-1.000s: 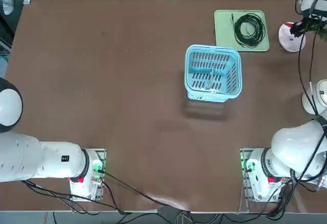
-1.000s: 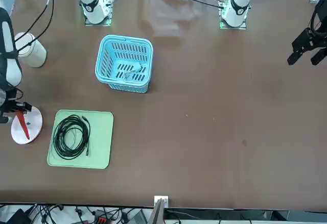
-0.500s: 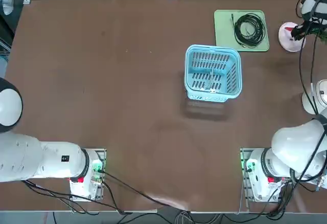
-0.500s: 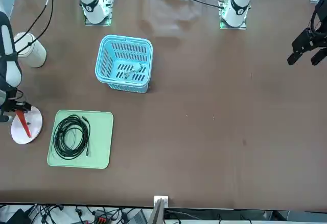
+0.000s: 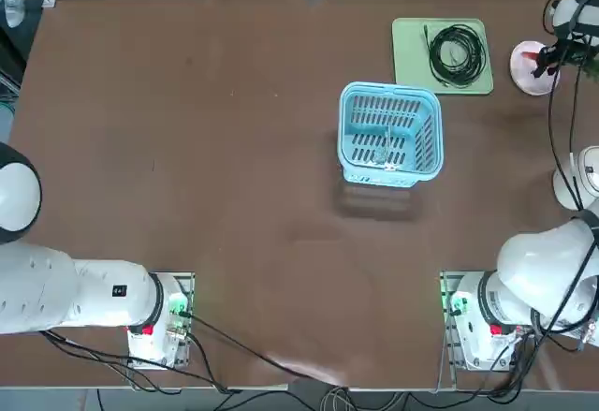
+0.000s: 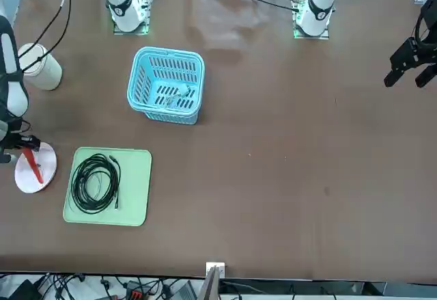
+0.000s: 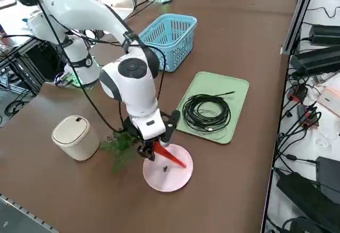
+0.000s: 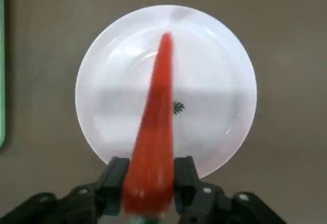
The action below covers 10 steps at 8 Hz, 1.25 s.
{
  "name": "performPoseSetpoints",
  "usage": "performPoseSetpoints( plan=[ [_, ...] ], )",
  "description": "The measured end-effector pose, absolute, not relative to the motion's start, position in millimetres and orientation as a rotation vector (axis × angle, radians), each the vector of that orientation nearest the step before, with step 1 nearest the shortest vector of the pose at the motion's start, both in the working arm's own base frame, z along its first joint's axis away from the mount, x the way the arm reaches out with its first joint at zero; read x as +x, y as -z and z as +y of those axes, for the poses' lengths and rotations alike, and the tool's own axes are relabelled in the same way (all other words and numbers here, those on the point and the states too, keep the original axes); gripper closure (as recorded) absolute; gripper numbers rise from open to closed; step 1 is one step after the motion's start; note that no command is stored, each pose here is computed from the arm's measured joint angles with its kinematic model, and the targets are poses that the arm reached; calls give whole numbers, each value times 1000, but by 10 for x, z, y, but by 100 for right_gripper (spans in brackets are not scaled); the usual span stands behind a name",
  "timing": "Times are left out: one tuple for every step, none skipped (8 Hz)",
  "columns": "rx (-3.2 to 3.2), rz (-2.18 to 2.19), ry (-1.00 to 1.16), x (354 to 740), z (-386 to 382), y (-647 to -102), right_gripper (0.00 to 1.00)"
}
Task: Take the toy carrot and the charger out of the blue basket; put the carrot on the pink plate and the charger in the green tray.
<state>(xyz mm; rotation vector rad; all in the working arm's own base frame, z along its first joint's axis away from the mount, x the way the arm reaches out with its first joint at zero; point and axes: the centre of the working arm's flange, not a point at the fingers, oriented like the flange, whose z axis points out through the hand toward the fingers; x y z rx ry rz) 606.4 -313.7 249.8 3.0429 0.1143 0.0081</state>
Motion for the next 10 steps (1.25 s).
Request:
performPoseSetpoints(
  plan=[
    [3045, 119, -3, 6060, -3136, -2472, 41],
    [3045, 121, -1, 6059, -3136, -2465, 33],
    [3045, 122, -3, 6062, -3138, -2469, 15],
    [3042, 122, -11, 6076, -3144, -2491, 8],
    [3037, 123, -27, 6111, -3151, -2544, 3],
    [3033, 130, -49, 6165, -3137, -2614, 0],
    [3035, 139, -52, 6219, -3099, -2703, 0],
    [3053, 145, -36, 6263, -3015, -2867, 0],
    [3080, 132, 1, 6299, -2828, -3161, 0],
    [3095, 96, 61, 6299, -2544, -3565, 0]
  ],
)
